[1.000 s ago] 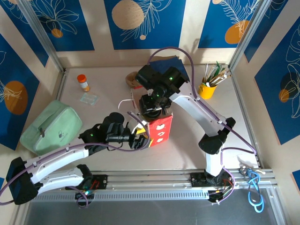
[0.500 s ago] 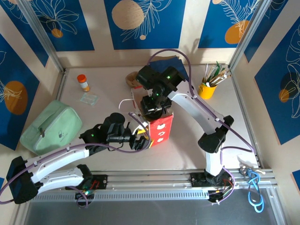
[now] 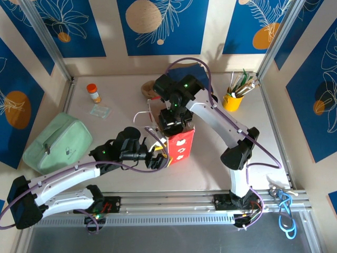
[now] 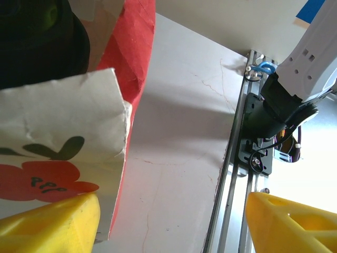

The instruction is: Pack the takeout coffee

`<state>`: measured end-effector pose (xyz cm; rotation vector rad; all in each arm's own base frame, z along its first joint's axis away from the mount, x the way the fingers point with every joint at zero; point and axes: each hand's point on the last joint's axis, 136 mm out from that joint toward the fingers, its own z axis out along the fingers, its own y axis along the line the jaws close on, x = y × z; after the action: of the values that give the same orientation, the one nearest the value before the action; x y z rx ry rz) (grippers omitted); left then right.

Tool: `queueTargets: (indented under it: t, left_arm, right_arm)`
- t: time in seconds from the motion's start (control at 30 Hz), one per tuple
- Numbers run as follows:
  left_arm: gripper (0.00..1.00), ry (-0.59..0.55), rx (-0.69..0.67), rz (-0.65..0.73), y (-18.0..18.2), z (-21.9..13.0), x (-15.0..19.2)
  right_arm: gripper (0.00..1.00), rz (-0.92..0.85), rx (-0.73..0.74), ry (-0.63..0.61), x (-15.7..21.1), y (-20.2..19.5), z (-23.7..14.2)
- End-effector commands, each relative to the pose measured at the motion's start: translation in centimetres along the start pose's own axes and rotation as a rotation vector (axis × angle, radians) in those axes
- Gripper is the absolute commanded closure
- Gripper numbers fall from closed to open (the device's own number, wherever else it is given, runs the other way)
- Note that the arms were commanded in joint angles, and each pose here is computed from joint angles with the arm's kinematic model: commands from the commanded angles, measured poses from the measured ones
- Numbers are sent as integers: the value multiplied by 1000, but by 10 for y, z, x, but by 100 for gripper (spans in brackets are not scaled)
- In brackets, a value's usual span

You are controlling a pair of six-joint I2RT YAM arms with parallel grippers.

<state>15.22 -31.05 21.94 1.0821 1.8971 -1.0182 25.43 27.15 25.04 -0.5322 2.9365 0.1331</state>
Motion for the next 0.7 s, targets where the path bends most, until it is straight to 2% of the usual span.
queueTargets:
  t: [0.0, 0.67]
  left_arm:
    - [27, 9, 13, 23, -5, -2, 4]
    - [27, 45, -3, 36, -4, 0, 12]
  right_arm:
    - [36, -16, 47, 178, 36, -14, 4]
    - [36, -17, 20, 286, 48, -11, 23]
